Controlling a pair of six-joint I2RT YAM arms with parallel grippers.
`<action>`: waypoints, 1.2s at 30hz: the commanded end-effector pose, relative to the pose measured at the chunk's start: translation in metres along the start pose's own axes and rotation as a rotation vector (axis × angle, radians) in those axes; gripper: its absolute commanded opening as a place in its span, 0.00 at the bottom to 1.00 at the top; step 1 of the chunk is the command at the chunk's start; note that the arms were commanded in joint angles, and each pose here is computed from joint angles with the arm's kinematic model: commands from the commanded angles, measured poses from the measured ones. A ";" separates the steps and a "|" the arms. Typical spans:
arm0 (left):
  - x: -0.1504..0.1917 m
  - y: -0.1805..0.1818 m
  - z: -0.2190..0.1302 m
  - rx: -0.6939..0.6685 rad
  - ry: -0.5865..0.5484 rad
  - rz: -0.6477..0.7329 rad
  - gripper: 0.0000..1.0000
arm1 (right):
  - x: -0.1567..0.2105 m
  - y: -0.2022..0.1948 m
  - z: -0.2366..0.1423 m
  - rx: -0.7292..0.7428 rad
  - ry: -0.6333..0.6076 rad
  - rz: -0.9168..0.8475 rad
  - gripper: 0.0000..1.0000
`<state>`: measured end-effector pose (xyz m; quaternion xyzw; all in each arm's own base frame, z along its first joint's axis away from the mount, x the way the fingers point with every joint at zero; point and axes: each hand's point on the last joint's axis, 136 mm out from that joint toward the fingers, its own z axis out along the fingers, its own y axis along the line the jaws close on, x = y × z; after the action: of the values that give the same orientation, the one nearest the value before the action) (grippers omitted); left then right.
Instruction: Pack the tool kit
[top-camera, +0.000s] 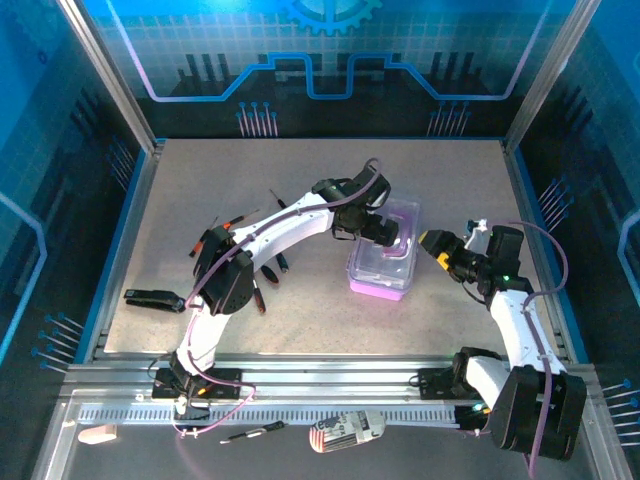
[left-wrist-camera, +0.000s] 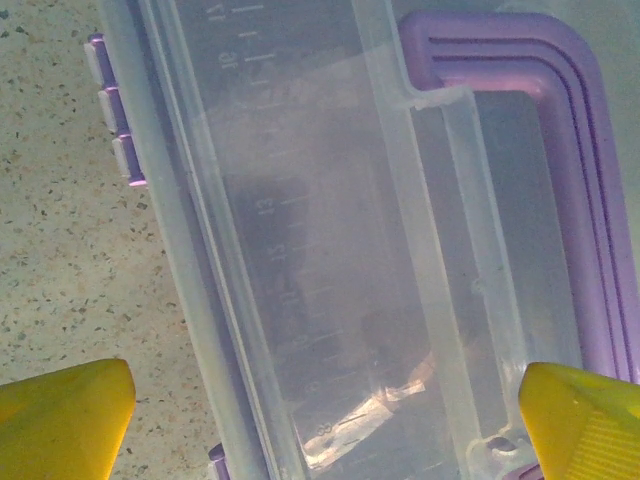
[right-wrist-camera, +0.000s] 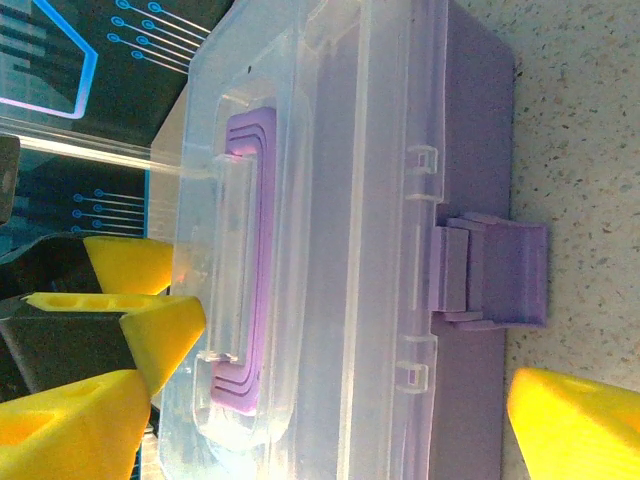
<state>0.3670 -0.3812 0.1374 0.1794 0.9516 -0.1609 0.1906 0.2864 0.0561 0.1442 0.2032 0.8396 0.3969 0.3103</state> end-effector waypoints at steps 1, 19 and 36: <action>-0.005 -0.010 -0.002 0.050 -0.004 0.004 0.99 | 0.004 0.004 -0.002 0.008 0.010 -0.026 0.94; 0.015 0.002 0.029 0.010 0.074 -0.019 0.92 | 0.008 -0.003 0.001 0.027 0.019 -0.014 0.94; -0.013 -0.047 -0.001 0.468 -0.087 -0.273 0.73 | -0.004 0.022 0.002 -0.027 0.026 -0.048 0.93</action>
<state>0.3686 -0.4047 0.1358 0.1054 0.9226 -0.3239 0.1811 0.2873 0.0599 0.1433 0.1980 0.8474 0.3890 0.3022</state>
